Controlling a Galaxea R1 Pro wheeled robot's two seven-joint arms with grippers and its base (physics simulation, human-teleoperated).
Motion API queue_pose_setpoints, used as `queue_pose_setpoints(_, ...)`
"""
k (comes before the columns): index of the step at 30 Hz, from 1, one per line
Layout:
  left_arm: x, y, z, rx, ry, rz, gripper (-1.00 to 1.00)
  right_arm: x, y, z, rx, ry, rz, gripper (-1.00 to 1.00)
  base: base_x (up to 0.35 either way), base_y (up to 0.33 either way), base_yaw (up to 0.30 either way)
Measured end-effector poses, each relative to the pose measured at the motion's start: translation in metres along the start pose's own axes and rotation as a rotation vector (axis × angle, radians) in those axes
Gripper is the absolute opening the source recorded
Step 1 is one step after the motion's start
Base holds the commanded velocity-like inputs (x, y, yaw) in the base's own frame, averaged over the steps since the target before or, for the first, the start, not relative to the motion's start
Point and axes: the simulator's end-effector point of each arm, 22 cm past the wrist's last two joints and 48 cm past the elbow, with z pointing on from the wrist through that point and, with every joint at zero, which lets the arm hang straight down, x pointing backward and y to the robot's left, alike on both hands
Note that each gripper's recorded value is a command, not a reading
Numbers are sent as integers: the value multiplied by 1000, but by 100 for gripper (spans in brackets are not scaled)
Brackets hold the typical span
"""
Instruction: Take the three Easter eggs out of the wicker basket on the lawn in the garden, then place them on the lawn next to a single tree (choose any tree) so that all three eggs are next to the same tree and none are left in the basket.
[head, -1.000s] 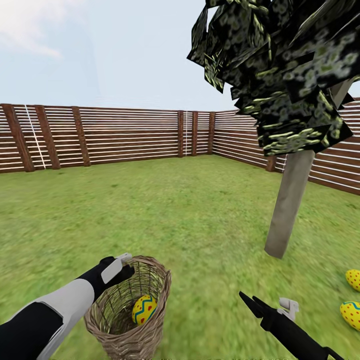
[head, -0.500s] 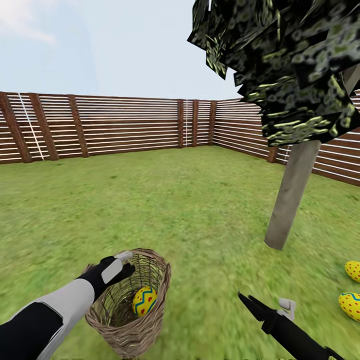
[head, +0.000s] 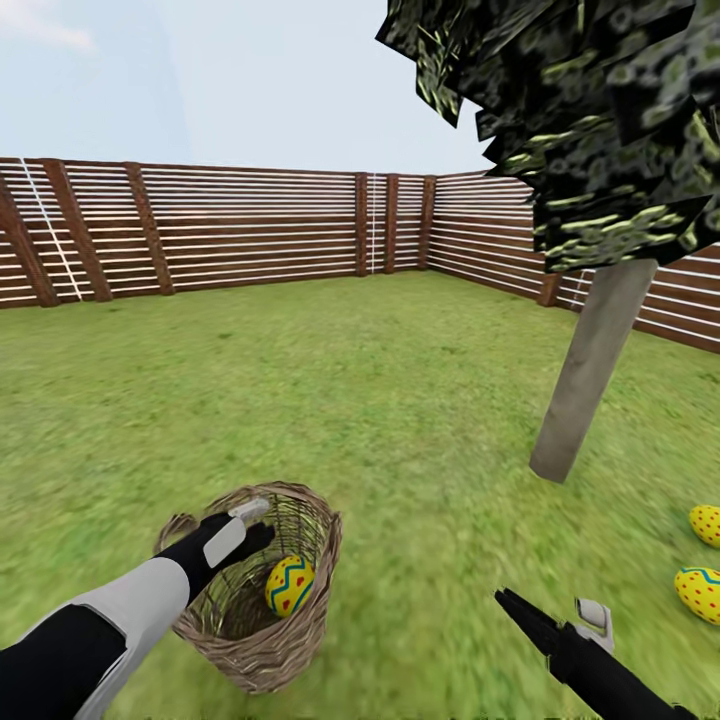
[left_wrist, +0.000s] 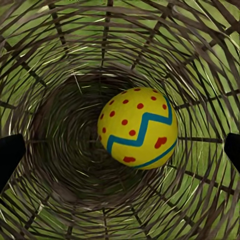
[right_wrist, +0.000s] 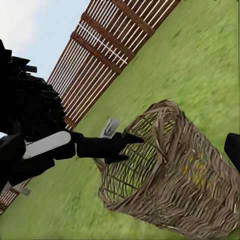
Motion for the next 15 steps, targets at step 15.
queue_pose_setpoints(15, 23, 8, 28, -22, 41, -1, 100, 11, -23, -5, 43, 22, 70, 100, 0, 0, 0)
